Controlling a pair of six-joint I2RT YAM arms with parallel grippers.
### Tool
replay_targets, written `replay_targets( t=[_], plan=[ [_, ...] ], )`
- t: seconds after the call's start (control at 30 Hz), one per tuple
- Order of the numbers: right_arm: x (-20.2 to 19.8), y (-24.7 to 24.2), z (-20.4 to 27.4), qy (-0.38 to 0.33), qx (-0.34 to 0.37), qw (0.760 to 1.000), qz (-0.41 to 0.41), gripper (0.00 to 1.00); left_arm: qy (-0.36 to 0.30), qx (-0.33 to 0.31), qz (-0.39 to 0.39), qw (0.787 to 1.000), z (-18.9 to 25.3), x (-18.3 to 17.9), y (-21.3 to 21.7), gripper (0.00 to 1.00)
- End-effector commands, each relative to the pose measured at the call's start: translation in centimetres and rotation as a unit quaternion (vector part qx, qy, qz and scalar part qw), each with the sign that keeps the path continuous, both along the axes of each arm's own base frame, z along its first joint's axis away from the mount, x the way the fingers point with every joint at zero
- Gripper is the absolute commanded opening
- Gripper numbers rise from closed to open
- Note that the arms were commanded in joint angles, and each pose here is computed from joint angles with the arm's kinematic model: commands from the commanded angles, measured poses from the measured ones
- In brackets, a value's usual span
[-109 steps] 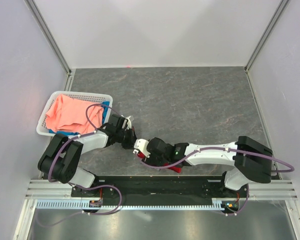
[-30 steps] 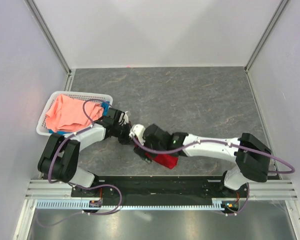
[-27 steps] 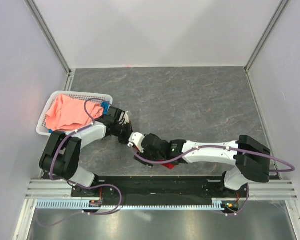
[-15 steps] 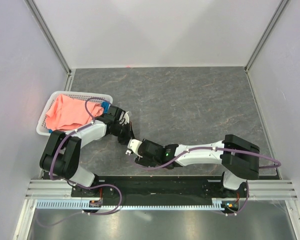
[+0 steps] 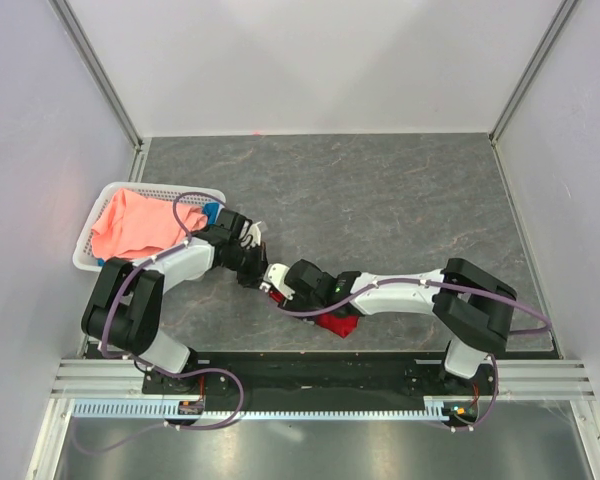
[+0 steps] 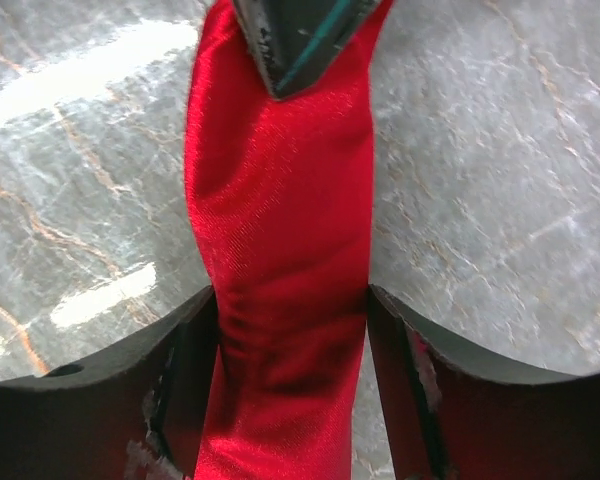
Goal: Fold the napkin, place the utensils inside, and roll it up
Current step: Roll the napkin with the utensil
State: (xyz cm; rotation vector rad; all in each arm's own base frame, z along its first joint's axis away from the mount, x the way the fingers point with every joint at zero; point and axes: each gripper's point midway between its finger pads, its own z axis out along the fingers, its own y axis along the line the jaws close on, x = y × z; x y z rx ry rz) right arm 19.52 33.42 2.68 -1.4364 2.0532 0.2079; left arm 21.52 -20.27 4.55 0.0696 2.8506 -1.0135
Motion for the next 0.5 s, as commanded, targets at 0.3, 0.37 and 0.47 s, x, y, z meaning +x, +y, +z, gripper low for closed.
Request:
replay_targets(
  t=[0.3,0.37,0.47],
  plan=[
    [-4.6,-0.2,-2.8,0.278,0.063,0.958,0.030,0.36,-0.081,0.003,-0.012,0.997,3.2,3.2,-0.2,0.68],
    [-5.3,0.0,-2.3,0.335,0.095,0.937,0.032,0.34,-0.098,0.011,-0.008,0.995,3.7,3.4,0.1,0.75],
    [-5.1,0.1,-2.4,0.385,0.124,0.914,0.027,0.32,-0.108,0.027,0.006,0.994,3.6,3.3,0.8,0.77]
  ],
)
